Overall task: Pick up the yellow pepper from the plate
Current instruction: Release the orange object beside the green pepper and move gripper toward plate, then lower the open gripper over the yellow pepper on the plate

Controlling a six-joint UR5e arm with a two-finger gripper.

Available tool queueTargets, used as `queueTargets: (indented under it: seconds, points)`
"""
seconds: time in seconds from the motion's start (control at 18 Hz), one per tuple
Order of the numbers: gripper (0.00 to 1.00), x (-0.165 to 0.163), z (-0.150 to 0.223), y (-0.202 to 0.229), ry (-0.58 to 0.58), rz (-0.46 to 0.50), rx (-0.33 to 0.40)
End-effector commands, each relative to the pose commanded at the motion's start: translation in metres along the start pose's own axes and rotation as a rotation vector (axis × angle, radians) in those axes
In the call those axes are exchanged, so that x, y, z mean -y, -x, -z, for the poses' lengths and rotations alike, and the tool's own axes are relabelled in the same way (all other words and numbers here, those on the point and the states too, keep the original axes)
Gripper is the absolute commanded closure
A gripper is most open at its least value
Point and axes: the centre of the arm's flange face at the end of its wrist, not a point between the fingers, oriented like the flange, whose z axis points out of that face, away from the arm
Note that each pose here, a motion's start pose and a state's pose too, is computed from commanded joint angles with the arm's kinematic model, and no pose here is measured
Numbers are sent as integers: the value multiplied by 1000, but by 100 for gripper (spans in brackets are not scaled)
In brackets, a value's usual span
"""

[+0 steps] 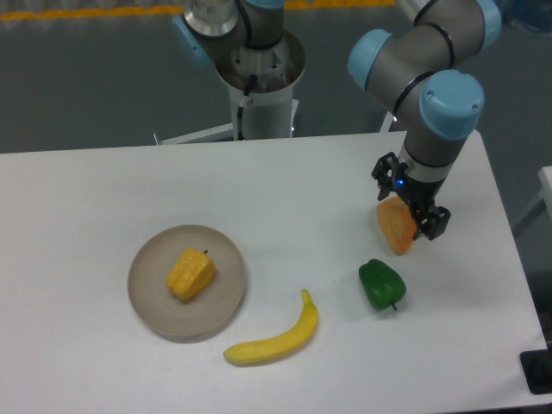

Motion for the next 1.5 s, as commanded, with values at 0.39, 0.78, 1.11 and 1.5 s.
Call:
queueTargets:
  seconds: [0.39, 0.78, 1.11, 1.5]
  points:
    - [0, 14, 6, 1, -12, 4, 12]
    - [0, 106, 14, -27, -43, 144, 19]
    - [0, 181, 9, -58, -49, 271, 8]
    - [0, 269, -24, -95, -51, 455, -13]
